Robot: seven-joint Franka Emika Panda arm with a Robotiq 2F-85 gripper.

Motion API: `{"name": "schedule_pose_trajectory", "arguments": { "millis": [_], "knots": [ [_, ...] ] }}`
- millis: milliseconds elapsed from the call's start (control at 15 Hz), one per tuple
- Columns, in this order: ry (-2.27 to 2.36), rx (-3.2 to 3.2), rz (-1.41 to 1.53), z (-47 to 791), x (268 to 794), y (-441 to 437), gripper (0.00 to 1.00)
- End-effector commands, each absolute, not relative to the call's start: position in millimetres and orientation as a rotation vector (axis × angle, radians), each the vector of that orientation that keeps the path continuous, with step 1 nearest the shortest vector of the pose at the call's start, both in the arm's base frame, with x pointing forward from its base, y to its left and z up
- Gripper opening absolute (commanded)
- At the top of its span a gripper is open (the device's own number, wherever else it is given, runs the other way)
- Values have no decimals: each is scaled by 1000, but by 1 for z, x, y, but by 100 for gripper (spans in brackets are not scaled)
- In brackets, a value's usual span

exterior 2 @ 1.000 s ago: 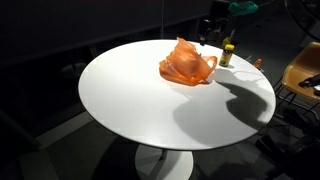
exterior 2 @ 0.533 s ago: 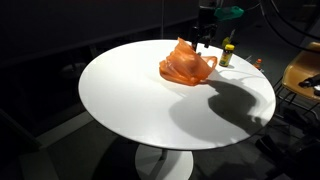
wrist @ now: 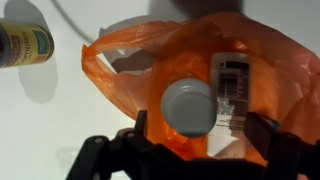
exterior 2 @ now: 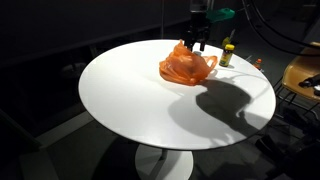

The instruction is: Remove the white bottle from the plastic bag

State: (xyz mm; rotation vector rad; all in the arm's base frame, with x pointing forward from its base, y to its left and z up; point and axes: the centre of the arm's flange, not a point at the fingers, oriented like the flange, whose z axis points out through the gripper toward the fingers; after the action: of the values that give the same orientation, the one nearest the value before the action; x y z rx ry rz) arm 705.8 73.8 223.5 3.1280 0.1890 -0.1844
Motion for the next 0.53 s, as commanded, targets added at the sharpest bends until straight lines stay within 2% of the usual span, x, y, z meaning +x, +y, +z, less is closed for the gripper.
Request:
{"name": "schedule_pose_trajectory", "arguments": {
  "millis": [0, 333, 400, 467],
  "knots": [
    [179, 3102, -211, 223, 726, 79, 66],
    [195, 3104, -199, 233, 724, 83, 25],
    [198, 3107, -189, 239, 723, 83, 19],
    [198, 3112, -179, 246, 721, 83, 18]
  ]
}}
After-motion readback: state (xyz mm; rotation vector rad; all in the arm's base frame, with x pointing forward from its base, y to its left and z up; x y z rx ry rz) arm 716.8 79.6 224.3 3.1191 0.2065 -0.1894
